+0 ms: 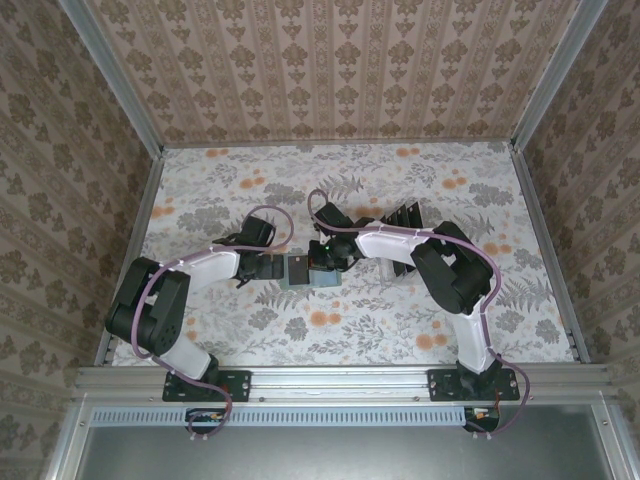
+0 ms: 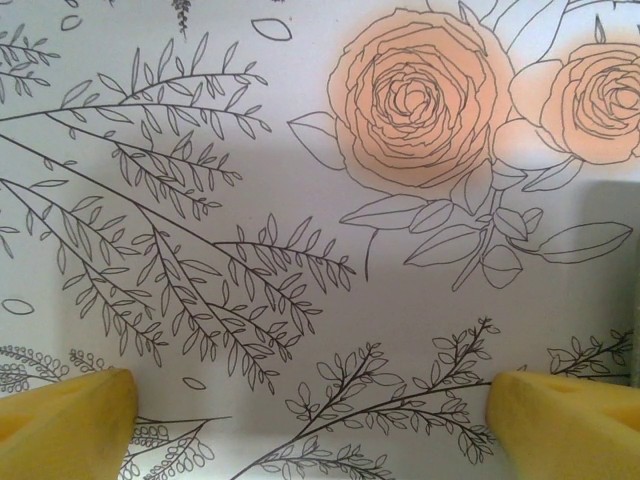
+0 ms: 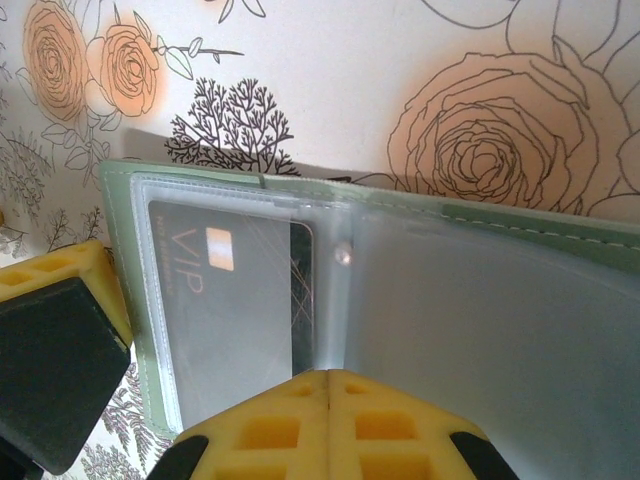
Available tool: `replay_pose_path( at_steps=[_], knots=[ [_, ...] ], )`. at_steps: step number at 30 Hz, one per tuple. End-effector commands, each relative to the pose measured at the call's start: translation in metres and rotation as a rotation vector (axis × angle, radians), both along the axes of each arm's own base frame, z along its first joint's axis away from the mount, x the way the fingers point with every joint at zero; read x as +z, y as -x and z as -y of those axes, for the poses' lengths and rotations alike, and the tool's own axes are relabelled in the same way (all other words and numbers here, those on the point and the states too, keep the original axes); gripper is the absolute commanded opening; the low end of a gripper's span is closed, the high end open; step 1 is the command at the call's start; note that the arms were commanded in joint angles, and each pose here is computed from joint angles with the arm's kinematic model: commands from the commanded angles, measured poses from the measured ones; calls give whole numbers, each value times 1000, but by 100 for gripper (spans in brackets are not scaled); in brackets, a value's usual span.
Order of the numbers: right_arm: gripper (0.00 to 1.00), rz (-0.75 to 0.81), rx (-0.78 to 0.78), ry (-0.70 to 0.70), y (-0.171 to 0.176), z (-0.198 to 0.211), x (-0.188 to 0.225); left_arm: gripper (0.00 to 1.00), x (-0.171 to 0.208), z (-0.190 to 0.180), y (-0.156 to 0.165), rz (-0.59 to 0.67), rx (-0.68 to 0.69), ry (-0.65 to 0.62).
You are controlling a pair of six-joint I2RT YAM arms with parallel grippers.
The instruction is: Put the credit cards into the card holder
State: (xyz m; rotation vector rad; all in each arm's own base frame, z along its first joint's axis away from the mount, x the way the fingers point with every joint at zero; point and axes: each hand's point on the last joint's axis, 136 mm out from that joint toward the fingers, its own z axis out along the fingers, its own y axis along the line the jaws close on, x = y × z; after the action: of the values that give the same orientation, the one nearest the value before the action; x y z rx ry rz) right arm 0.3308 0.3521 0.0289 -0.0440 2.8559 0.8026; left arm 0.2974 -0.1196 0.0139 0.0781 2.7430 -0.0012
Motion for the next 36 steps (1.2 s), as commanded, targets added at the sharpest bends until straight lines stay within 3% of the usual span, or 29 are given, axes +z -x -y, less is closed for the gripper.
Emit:
replay_pose_path(
  at_steps=[1, 23, 30, 34, 36],
  knots=[
    [2, -18, 21, 28, 6, 1, -8, 100, -21, 8, 8, -52, -21, 19],
    [2, -82, 44, -57, 11, -26, -12, 100, -26, 10, 11, -60, -24, 27],
    [3, -34, 43, -112, 7, -28, 15, 100, -16, 9, 7, -43, -25, 16],
    [11, 25, 31, -119, 2, -19, 44, 100, -3, 6, 1, -20, -17, 7],
    [22, 55, 25, -89, 2, -8, 55, 100, 5, 3, -1, -5, -10, 5]
  ],
)
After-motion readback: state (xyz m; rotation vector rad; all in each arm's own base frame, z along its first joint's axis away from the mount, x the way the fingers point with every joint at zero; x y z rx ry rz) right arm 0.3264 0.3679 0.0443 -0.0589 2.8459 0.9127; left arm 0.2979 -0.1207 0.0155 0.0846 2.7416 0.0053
